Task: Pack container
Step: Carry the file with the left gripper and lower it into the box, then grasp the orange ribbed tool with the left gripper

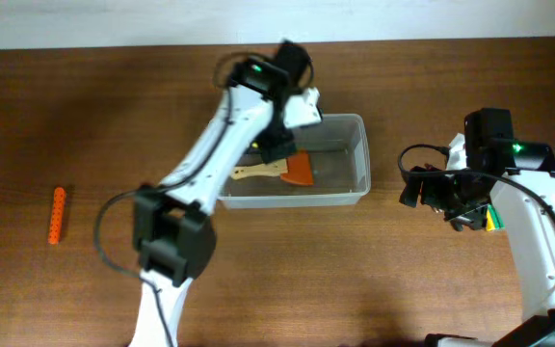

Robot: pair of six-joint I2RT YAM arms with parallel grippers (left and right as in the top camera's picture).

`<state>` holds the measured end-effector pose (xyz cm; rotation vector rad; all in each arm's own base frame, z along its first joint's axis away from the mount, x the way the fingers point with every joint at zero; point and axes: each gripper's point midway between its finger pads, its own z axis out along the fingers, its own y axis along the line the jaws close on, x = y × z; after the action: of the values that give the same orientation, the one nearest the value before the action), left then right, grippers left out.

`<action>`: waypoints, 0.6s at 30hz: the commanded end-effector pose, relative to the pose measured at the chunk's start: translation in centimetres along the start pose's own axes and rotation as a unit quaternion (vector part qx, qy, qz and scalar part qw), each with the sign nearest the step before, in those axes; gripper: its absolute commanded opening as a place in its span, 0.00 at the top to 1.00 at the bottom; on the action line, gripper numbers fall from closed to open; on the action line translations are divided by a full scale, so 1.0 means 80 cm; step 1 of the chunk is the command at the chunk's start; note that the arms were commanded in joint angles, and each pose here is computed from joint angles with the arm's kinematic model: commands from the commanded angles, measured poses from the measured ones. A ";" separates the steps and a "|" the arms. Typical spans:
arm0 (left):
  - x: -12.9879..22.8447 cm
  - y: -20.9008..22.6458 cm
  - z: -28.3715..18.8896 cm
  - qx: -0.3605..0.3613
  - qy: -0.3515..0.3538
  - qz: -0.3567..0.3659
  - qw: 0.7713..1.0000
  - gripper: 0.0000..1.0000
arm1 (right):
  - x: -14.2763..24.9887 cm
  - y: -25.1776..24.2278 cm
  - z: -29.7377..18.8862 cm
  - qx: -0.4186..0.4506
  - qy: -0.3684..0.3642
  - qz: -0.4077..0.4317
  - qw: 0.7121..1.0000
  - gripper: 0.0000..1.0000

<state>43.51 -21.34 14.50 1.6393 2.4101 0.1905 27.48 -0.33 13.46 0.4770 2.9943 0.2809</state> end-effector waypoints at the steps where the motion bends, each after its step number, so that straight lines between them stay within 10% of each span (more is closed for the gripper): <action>1: 0.049 0.059 -0.159 -0.106 -0.076 -0.119 0.984 0.01 | -0.004 -0.003 -0.006 0.003 -0.009 -0.002 1.000 0.01; 8: 0.271 0.129 -0.242 -0.160 -0.065 -0.390 0.905 0.01 | -0.005 -0.003 -0.006 0.003 -0.010 -0.002 1.000 0.01; 18: 0.507 0.118 -0.054 -0.052 0.029 -0.591 0.804 0.01 | -0.010 -0.002 -0.006 0.002 -0.018 -0.004 1.000 0.01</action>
<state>37.82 19.15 21.98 -0.0370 2.7673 0.2590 27.67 -0.36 13.48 0.4741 2.9867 0.2806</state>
